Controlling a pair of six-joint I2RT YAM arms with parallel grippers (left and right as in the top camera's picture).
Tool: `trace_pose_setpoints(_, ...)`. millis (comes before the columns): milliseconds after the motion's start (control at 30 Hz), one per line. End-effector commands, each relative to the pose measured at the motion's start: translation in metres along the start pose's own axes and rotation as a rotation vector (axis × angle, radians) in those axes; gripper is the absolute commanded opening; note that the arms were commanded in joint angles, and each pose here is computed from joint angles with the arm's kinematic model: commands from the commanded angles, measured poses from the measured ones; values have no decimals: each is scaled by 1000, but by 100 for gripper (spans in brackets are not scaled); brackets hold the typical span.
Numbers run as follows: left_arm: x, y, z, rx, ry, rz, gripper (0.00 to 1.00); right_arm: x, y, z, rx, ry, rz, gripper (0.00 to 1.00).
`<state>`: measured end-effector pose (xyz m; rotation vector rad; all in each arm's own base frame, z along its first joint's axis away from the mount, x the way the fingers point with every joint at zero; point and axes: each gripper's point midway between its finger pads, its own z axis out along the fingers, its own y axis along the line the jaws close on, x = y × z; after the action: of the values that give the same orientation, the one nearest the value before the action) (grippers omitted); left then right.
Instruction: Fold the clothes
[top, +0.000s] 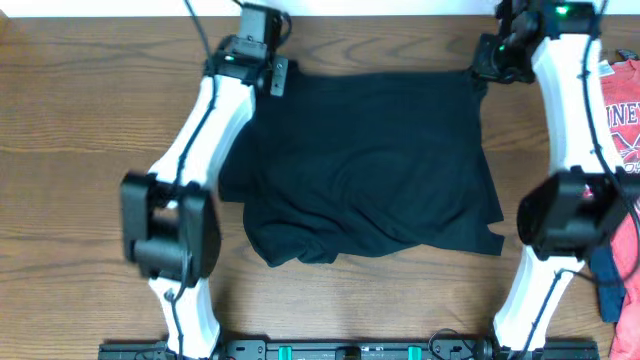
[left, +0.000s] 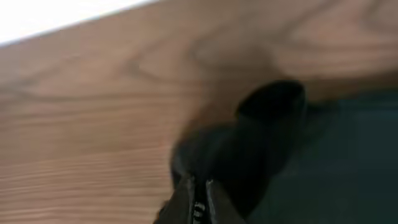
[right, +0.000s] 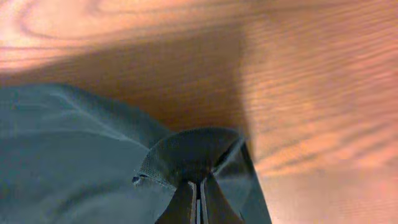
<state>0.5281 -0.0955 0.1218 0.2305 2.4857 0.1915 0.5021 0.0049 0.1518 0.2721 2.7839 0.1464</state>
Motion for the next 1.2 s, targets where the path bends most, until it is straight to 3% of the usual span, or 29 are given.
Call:
trace_pose_setpoints(0,10,-8,22,13,26,-24,6,4,8,23,-41,40,-39,16)
trace_pose_setpoints(67,13,-10,31,13,30,-23,10,4,10,34,-60,49,-44,40)
trace_pose_setpoints(100,13,-11,34,13,28,-24,23,3,10,36,-62,49,-43,76)
trace_pose_setpoints(200,5,-10,34,10,-4,-31,33,-2,11,38,-70,28,-72,88)
trace_pose_setpoints(233,1,-10,32,10,-16,-33,47,-5,12,35,-71,15,-81,98)
trace_pose_setpoints(267,-5,-8,27,9,-38,-39,58,-8,12,32,-71,5,-88,99)
trace_pose_setpoints(300,-11,-7,23,9,-57,-44,62,-11,11,28,-65,-9,-88,99)
trace_pose_setpoints(533,-48,10,-47,11,-183,-74,68,-34,18,-32,-71,-134,-100,99)
trace_pose_setpoints(600,-44,16,-74,13,-166,-97,61,-30,20,-52,-74,-143,-103,99)
trace_pose_setpoints(733,-20,30,-118,10,-96,-136,38,-12,17,-81,-63,-116,-100,88)
trace_pose_setpoints(933,32,39,-128,1,-29,-190,38,11,14,-99,-51,-92,-88,89)
trace_pose_setpoints(1167,117,13,-120,84,29,-233,38,82,0,-56,-37,34,-41,92)
